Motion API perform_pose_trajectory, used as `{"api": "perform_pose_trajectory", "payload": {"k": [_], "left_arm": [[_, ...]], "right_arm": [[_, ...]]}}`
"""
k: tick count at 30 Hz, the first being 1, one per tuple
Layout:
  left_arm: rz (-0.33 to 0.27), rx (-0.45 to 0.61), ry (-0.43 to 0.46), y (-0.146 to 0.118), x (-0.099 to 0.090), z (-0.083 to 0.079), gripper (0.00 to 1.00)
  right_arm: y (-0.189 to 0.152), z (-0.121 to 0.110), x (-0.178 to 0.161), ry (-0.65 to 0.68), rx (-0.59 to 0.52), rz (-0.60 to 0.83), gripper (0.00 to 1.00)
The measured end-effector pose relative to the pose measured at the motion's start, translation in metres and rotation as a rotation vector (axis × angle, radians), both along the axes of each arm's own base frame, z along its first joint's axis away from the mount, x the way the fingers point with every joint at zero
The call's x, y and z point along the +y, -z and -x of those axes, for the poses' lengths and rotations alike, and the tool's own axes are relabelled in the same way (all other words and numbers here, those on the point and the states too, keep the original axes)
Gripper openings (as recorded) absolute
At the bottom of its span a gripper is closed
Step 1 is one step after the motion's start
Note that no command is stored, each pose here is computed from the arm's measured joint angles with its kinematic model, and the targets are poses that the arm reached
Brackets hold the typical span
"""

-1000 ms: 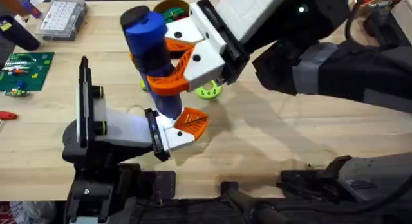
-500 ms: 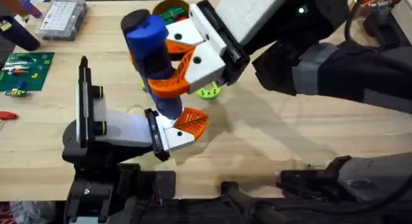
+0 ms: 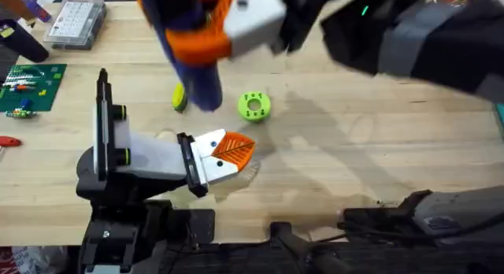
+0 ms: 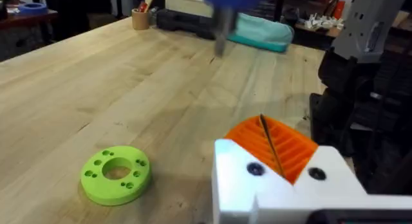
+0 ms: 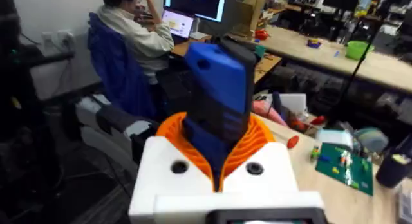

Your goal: Pick up the gripper from the table and insert it into the empty holder that is missing its gripper. Then pick up a screw, insert it into the mounting hole, and use the screwdriver to tighten it. Finally, clean up the table by picking up the vegetable and placing it into the bucket.

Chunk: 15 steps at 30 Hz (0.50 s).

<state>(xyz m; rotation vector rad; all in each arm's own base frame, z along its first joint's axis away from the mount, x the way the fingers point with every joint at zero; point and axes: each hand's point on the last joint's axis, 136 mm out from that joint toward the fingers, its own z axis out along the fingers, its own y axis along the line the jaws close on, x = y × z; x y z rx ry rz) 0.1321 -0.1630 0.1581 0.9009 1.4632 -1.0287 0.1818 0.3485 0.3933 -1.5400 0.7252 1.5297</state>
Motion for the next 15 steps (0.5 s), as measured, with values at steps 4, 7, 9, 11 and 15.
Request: {"api": "perform_pose_trajectory", "payload": {"k": [4, 7, 9, 11, 15], "left_arm": [[0.000, 0.000, 0.000, 0.000, 0.000, 0.000, 0.004], [0.000, 0.000, 0.000, 0.000, 0.000, 0.000, 0.004], [0.000, 0.000, 0.000, 0.000, 0.000, 0.000, 0.004], [0.000, 0.000, 0.000, 0.000, 0.000, 0.000, 0.004], [0.000, 0.000, 0.000, 0.000, 0.000, 0.000, 0.004]], "right_arm": [[-0.013, -0.023, -0.007, 0.022, 0.078, 0.089, 0.015], [-0.017, -0.045, -0.016, 0.070, 0.154, 0.141, 0.015], [-0.015, -0.062, -0.023, 0.122, 0.204, 0.162, 0.015], [-0.008, -0.083, -0.029, 0.203, 0.276, 0.186, 0.015], [0.024, -0.125, -0.032, 0.422, 0.418, 0.263, 0.014]]}}
